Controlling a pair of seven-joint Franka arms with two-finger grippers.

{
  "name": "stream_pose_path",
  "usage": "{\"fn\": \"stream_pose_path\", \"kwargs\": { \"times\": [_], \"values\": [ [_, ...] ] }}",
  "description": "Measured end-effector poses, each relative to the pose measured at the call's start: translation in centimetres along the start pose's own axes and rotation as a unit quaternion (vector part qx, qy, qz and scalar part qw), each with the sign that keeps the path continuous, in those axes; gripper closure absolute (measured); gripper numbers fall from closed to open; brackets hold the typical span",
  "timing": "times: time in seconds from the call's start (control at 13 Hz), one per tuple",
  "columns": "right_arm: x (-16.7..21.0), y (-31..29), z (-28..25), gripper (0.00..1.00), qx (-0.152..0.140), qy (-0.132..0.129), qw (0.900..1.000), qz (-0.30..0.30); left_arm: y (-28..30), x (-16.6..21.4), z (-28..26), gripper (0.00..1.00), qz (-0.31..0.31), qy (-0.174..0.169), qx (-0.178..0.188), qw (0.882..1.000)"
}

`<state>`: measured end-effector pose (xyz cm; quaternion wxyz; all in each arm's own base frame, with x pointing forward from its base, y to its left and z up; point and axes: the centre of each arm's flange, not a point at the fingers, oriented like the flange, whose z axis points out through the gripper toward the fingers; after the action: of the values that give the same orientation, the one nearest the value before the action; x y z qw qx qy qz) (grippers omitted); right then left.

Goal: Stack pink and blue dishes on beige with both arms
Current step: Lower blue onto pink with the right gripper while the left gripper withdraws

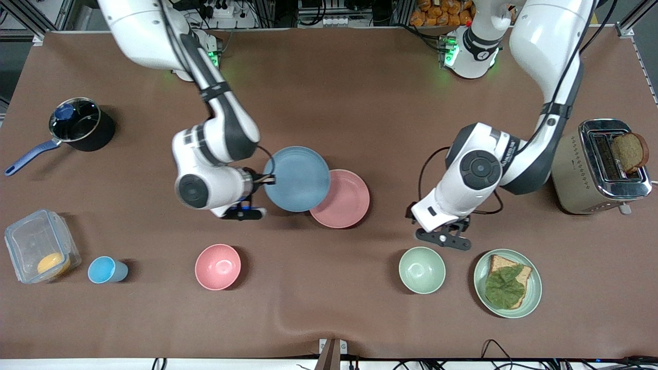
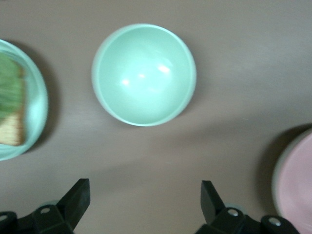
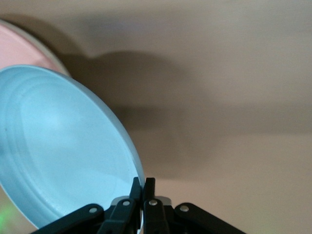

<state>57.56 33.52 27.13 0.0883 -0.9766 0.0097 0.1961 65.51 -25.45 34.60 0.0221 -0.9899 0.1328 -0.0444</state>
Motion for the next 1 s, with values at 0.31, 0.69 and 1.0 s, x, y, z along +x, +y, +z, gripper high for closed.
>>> {"fn": "stream_pose_path", "kwargs": {
  "times": [0.31,0.69,1.0],
  "values": [
    [-0.4,-6.8,3.7,0.96,-0.004,0.041,0.999,0.007,-9.1,-0.1,-3.4,0.0,-0.048,0.0,0.022,0.999],
    [0.9,-7.1,3.9,0.92,0.02,0.056,0.998,0.027,-12.6,-3.5,-13.9,0.0,-0.081,-0.035,0.024,0.996],
    [1.5,-7.5,2.5,0.63,0.048,0.068,0.996,0.036,-16.7,-7.0,-21.7,0.0,-0.083,-0.029,0.006,0.996]
  ]
}}
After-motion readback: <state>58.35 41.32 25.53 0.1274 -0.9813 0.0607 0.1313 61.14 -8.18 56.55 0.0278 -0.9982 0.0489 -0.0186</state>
